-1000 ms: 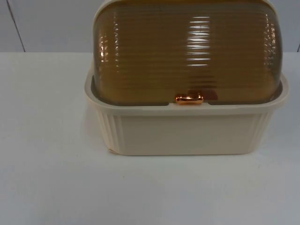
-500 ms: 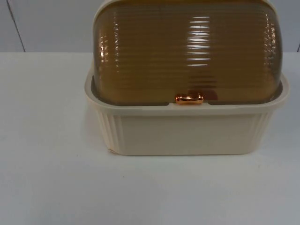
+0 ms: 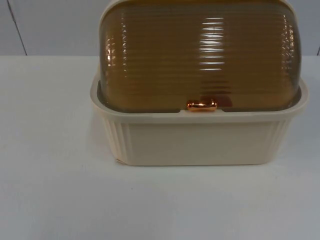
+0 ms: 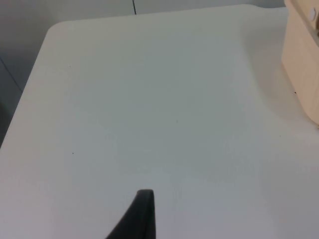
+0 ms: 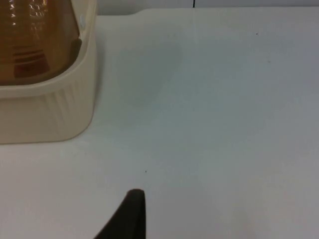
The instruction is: Open the box lid with the left hand, place the block into the box with the right hand, then close the box lid with the left hand.
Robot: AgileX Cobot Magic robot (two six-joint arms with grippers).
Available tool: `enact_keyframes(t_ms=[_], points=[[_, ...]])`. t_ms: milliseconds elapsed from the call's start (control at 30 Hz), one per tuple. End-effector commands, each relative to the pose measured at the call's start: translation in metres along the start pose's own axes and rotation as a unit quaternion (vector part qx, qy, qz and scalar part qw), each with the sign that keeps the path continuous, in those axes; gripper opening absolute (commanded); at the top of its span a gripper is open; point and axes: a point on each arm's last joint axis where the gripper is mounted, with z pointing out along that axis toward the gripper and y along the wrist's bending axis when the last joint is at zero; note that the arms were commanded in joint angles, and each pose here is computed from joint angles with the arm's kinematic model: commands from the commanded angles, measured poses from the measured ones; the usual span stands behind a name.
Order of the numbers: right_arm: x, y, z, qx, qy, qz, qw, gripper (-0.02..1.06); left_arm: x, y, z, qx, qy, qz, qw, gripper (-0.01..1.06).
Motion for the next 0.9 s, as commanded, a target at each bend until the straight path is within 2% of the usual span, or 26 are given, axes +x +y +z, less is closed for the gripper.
enact_keyframes(t_ms=[0, 867], points=[[-0.0008, -0.0002, 0.0000, 0.002, -0.008, 0.000, 1.0000, 1.05, 0.0007, 0.0006, 0.0008, -0.001, -0.003, 0.002, 1.000, 1.05], [-0.0008, 0.0002, 0.0000, 0.000, -0.008, 0.002, 1.0000, 1.05, 0.0007, 0.0006, 0.0008, -0.001, -0.003, 0.002, 1.000, 1.05]])
